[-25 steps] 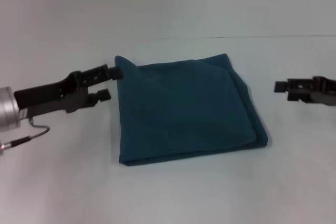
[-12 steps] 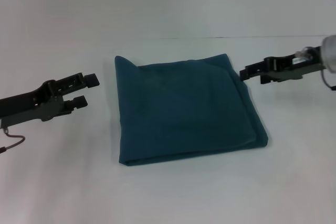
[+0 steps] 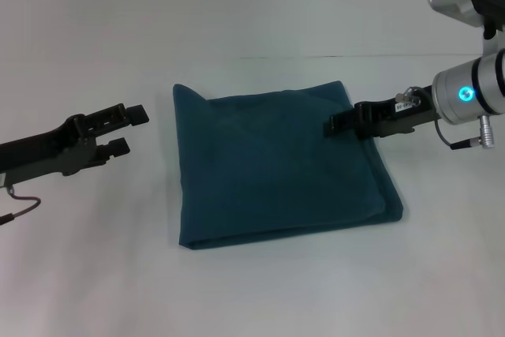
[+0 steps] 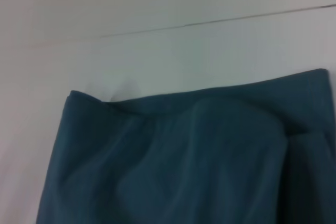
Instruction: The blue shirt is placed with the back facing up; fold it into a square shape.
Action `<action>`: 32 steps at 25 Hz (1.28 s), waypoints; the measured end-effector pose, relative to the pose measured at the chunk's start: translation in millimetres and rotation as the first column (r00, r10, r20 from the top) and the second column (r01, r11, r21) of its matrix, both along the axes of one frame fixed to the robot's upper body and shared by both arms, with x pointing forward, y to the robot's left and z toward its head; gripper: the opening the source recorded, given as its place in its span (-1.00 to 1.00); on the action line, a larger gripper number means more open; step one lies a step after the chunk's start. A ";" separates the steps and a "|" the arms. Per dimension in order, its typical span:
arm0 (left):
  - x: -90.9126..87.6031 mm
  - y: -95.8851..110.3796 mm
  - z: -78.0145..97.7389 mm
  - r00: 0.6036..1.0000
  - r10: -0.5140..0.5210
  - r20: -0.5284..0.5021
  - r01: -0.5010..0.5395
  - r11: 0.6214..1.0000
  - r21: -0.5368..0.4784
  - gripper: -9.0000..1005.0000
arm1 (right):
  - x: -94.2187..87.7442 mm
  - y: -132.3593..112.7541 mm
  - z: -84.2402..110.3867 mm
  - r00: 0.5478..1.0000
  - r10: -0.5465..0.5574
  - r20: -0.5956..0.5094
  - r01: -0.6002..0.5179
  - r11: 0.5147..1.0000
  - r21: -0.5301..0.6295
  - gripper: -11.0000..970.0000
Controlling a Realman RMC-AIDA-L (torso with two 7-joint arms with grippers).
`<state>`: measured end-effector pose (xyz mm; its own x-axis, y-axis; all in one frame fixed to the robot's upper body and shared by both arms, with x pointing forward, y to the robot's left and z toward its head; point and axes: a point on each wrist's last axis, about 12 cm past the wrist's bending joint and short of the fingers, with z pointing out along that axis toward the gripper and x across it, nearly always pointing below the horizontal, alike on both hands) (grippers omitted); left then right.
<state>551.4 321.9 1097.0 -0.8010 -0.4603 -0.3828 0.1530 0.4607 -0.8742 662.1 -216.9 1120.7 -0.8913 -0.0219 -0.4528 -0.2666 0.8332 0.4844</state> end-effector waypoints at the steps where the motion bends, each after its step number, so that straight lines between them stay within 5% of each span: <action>1: 0.3 -0.2 -0.1 1.000 0.001 0.001 -0.001 1.000 0.000 0.89 | -0.4 0.4 -1.2 1.000 -0.002 -0.002 0.002 1.000 -0.001 0.52; 24: 4.0 -3.9 -4.0 1.000 0.017 0.003 -0.017 1.000 0.013 0.89 | -6.0 21.6 -22.0 1.000 -0.012 0.018 0.013 0.999 -0.034 0.51; 29: 4.6 -4.6 -3.7 1.000 0.014 0.004 -0.014 1.000 0.013 0.89 | -5.0 21.6 -20.8 0.999 -0.023 0.036 0.024 0.999 -0.026 0.36; 32: 4.5 -5.0 -3.9 1.000 0.015 0.004 -0.015 1.000 0.011 0.89 | -5.0 21.8 -20.9 0.999 -0.023 0.036 0.024 0.999 -0.027 -0.10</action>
